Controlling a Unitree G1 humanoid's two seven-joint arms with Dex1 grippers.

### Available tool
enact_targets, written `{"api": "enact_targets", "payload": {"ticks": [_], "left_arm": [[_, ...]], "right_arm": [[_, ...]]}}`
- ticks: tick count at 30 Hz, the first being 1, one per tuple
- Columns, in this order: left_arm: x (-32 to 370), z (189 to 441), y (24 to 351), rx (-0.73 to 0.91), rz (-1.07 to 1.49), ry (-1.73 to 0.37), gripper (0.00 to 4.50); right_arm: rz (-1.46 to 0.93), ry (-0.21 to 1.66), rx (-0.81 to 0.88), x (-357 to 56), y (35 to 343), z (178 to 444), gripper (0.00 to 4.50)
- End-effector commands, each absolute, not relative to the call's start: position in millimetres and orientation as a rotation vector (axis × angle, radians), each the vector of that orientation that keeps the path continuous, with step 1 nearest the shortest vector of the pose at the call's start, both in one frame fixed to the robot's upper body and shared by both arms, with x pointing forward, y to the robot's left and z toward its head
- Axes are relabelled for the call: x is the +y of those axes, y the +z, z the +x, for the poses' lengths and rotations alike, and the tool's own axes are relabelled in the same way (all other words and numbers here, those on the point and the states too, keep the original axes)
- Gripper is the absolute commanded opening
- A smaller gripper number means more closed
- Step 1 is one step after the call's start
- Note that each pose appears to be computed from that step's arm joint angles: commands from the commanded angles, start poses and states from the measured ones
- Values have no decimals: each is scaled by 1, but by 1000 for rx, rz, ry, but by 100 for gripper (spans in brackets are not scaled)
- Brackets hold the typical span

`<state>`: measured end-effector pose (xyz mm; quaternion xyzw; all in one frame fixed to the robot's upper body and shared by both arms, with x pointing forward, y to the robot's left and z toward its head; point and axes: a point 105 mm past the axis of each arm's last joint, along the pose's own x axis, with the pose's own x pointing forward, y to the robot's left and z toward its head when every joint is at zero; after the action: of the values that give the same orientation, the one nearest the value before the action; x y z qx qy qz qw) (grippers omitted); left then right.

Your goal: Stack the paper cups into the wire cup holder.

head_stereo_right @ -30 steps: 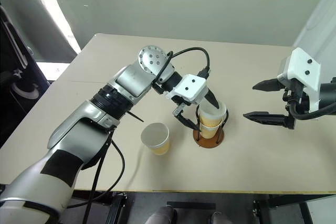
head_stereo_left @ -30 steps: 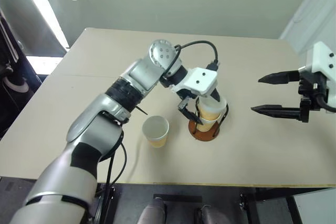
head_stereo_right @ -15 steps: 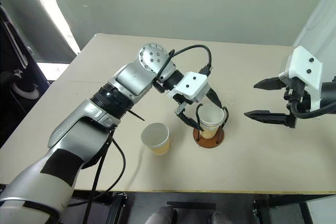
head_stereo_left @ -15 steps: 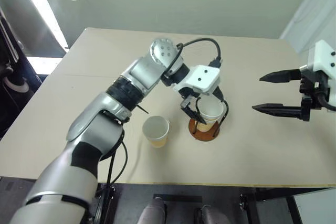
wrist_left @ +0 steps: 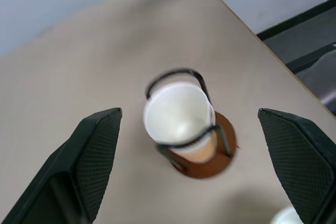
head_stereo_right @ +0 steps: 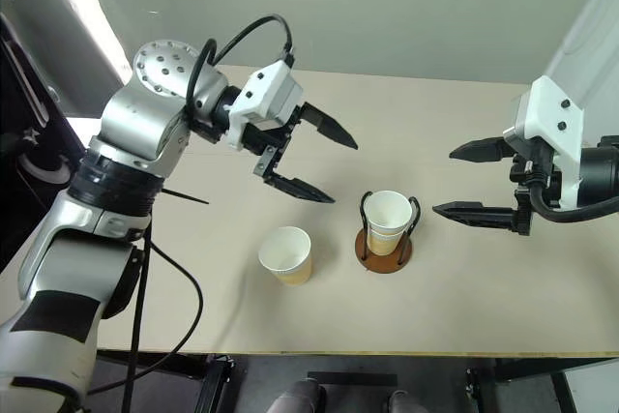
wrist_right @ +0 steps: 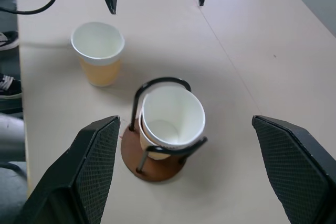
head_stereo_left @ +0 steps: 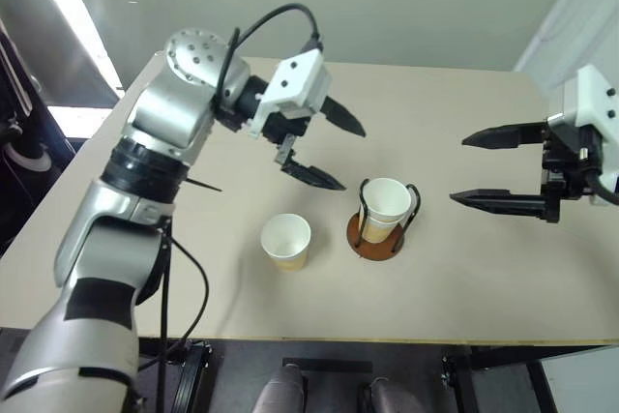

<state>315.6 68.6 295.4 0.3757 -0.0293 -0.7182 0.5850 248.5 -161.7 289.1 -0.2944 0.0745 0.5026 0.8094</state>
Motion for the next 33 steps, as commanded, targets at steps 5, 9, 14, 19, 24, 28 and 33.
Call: {"api": "enact_targets", "payload": {"ticks": [5, 9, 14, 19, 24, 28, 33], "left_arm": [[99, 293, 316, -113, 851, -1618, 444], [114, 291, 309, -78, 893, -1558, 444], [127, 304, 289, -2, 993, -1476, 444], [137, 317, 271, 61, 1072, -1428, 444], [137, 322, 259, 98, 1059, -1439, 444], [136, 330, 246, 133, 1045, -1444, 444], [134, 332, 233, 165, 1042, -1477, 444]], "right_arm": [[-639, 1097, 116, -152, 296, 241, 412], [-622, 1143, 114, -141, 292, 234, 412], [-609, 1179, 112, -133, 285, 234, 412], [-602, 1196, 114, -129, 282, 235, 412], [-598, 1195, 114, -128, 280, 235, 412], [-604, 1211, 112, -125, 280, 230, 412], [-618, 1213, 122, -125, 278, 229, 412]]}}
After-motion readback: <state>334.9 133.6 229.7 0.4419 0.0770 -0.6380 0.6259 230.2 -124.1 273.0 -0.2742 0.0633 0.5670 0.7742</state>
